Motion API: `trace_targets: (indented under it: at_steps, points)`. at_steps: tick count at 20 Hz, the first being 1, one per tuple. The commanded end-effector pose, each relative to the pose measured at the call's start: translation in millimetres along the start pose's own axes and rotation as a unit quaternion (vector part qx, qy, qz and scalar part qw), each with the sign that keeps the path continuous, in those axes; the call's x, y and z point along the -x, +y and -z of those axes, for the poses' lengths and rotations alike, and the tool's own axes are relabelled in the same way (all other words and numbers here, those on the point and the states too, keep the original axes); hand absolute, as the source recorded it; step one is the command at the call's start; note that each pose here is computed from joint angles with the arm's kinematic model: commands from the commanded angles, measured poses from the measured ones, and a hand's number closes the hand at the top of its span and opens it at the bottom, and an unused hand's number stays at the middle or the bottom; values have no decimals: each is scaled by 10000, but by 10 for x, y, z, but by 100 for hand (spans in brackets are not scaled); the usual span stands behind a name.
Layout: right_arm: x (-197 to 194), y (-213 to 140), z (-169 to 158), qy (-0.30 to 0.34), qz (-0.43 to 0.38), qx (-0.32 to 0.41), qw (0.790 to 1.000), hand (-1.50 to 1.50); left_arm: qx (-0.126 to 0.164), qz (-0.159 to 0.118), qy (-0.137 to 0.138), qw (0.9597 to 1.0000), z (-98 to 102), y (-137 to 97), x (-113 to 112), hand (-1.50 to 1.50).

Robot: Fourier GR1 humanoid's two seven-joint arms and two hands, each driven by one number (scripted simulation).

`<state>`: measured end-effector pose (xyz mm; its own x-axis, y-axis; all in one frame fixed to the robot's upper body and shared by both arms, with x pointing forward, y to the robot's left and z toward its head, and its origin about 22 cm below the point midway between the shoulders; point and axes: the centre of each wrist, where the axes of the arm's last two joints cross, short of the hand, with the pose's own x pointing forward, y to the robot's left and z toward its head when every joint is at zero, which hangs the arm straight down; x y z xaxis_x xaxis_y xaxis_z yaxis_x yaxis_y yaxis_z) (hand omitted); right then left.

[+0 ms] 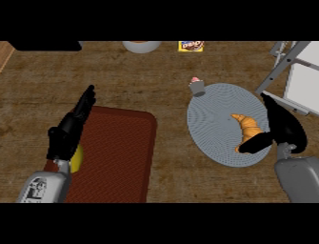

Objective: Pick the croissant from the placemat and place it in the tiered shelf

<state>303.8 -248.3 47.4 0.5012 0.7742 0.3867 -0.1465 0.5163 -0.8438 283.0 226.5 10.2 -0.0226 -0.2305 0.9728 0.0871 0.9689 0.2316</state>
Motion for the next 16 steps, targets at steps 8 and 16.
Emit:
trace_targets:
  at_steps: [8,16]
  points:
    - [159,222,151,14,-59,-132,9999,-150,3,12,-47,10000,-27,77,-126,0]
    - [40,534,129,75,-123,-270,9995,-150,6,-21,5,10000,-70,-29,-69,0]
